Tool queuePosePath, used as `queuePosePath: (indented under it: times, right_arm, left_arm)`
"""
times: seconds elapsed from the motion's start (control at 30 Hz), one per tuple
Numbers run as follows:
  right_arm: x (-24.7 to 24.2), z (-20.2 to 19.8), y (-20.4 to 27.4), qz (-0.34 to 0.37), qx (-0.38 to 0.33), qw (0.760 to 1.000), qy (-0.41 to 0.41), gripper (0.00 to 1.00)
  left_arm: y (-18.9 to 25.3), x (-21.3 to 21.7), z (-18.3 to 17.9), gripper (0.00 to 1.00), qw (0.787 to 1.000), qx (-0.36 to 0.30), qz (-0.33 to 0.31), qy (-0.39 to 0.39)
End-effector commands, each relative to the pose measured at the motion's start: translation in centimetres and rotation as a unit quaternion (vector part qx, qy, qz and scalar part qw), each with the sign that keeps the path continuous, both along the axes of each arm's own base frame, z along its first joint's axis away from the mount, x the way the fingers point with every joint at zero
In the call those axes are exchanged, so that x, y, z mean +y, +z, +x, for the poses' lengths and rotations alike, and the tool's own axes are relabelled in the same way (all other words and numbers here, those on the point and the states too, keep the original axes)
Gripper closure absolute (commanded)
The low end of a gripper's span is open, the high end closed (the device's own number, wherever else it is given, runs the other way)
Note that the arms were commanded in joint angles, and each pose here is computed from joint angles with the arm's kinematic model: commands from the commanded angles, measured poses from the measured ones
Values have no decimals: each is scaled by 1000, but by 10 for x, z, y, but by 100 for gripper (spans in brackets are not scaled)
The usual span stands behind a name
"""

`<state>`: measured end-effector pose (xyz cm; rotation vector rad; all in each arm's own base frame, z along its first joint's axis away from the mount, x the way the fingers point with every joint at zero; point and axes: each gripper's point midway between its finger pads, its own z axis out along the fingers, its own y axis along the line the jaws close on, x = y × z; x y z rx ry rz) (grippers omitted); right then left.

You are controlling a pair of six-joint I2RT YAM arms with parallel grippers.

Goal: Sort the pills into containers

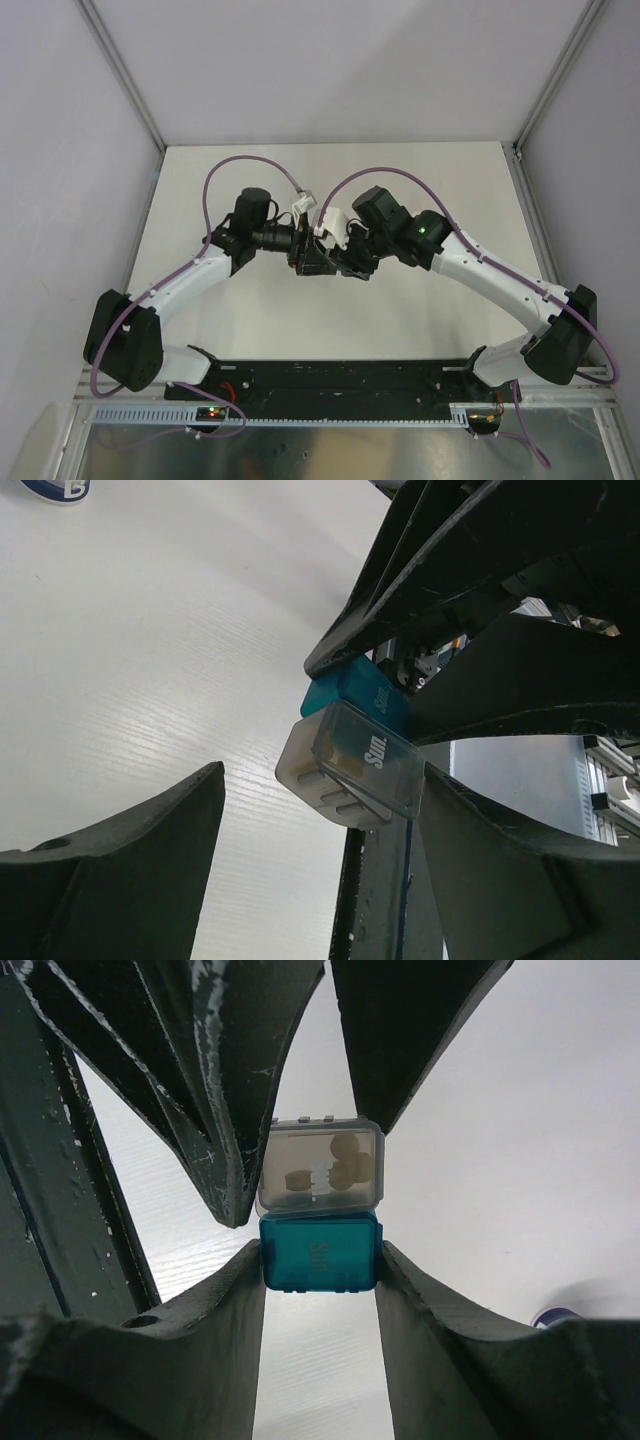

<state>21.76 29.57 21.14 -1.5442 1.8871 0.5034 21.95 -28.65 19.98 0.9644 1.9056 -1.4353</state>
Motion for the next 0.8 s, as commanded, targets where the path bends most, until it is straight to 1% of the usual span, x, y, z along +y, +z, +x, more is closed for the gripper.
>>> queuePosePath:
  times: [0.0, 0.2, 0.57, 0.77]
  right_arm:
    - [7, 6, 17, 24, -23, 999, -7, 99]
    - [6, 6, 16, 22, -26, 999, -7, 99]
    - [7, 6, 16, 21, -29, 999, -8, 100]
    - [8, 6, 16, 21, -31, 999, -8, 100]
  left_arm:
    - [9, -4, -5, 22, 1000, -2, -12, -19]
    - [10, -5, -6, 30, 1000, 2, -15, -24]
    - [10, -5, -6, 48, 999, 5, -16, -27]
    - [12, -6, -6, 61, 999, 9, -18, -30]
